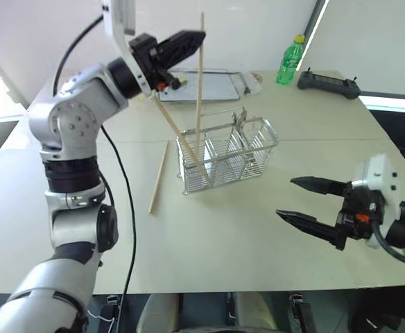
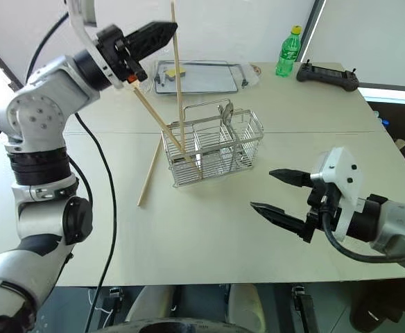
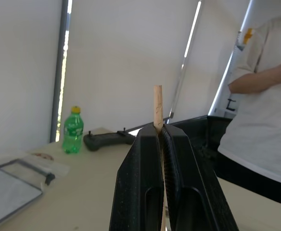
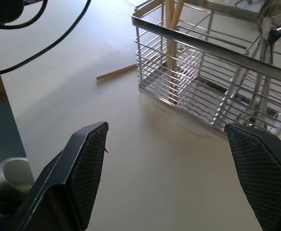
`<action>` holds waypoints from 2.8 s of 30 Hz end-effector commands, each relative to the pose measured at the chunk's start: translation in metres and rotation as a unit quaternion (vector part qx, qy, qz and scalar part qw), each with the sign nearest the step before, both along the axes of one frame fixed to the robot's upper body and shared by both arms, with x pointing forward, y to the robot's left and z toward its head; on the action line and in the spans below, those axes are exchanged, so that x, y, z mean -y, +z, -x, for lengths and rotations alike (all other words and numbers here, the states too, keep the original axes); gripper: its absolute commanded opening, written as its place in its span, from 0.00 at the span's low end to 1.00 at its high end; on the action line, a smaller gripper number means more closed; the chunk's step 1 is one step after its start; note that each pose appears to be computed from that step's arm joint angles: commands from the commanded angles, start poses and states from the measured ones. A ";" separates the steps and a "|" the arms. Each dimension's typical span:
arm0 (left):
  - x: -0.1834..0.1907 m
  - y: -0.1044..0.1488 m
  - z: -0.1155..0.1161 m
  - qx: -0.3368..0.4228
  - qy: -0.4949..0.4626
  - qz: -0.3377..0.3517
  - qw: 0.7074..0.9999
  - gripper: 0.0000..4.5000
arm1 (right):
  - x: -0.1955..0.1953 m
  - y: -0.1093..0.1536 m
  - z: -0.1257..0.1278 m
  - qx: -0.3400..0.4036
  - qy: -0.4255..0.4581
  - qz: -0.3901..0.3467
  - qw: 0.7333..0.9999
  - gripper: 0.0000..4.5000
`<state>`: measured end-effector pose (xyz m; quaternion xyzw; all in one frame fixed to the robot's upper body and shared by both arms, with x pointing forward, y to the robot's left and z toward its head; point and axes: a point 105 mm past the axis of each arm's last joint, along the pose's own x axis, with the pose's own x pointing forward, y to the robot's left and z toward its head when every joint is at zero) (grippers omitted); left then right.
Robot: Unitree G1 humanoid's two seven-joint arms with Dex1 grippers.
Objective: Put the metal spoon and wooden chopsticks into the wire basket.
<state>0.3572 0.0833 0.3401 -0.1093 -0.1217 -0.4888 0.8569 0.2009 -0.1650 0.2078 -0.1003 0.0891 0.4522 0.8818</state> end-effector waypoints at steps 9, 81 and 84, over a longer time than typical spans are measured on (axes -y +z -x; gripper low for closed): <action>0.003 0.015 0.013 0.032 -0.007 -0.005 0.999 0.99 | -0.013 0.012 0.004 0.037 0.034 -0.018 0.999 0.89; -0.070 -0.165 -0.086 -0.384 0.278 -0.362 0.803 0.99 | -0.041 0.010 -0.008 0.069 0.074 -0.003 0.995 0.89; -0.064 -0.167 -0.085 -0.384 0.268 -0.365 0.805 0.99 | -0.042 0.012 -0.009 0.069 0.074 -0.004 0.995 0.89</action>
